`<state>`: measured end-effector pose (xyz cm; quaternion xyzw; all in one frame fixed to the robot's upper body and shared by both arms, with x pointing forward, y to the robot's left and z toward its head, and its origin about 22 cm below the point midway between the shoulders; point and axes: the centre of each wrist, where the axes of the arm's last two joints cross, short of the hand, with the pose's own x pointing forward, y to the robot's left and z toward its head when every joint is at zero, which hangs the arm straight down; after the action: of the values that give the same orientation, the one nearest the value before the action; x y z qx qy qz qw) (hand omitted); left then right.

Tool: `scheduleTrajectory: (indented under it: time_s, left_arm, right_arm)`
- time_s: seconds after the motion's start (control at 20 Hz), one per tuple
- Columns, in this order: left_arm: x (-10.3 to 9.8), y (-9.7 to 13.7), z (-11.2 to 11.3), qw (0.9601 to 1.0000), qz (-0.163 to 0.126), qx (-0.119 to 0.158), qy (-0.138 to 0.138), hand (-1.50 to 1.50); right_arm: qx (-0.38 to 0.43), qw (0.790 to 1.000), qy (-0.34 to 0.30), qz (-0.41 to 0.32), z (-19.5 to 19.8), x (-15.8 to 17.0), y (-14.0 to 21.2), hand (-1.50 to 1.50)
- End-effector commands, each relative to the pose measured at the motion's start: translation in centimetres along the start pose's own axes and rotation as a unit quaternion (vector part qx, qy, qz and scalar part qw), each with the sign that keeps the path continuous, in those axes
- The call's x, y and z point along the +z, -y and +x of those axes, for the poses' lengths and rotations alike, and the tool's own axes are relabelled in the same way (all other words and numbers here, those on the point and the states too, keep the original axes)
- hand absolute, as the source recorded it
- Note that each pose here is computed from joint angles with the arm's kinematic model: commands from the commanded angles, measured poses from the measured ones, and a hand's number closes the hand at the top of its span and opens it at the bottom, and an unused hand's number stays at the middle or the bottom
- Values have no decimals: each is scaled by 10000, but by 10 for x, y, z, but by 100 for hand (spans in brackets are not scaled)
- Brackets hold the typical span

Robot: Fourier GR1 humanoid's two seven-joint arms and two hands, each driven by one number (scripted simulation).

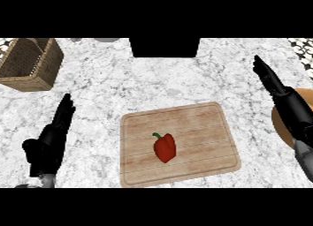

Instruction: Pick the bell pepper from the cutting board and place it in the pot

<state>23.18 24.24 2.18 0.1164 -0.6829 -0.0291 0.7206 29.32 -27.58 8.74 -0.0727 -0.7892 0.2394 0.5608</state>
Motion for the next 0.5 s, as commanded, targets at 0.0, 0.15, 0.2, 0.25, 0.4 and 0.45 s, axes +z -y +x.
scheduleTrajectory:
  time_s: [0.0, 0.15, 0.2, 0.25, 0.4, 0.45]
  left_arm:
    - [-7, -4, 9, 9992, 42, 65, 380, 0]
    - [-27, 6, 50, 9921, -201, 371, 1181, 0]
    - [-30, 11, 61, 9889, -273, 453, 1389, 0]
    - [-29, 13, 67, 9855, -393, 549, 1556, 0]
    - [-50, 5, 77, 9846, -431, 904, 1431, 0]
    - [-49, 5, 76, 9860, -448, 876, 1347, 0]
  right_arm:
    - [-557, 9940, 511, 785, 15, -16, -26, 150]
    - [-1536, 9536, 1199, 2294, 45, -49, -45, 150]
    - [-1730, 9362, 1483, 2676, 55, -55, -54, 150]
    - [-2047, 9135, 1699, 3079, 62, -57, -67, 150]
    - [-315, 9547, 1667, 2445, 51, -103, -6, -150]
    - [-362, 9406, 1789, 2863, 37, -100, -17, -150]
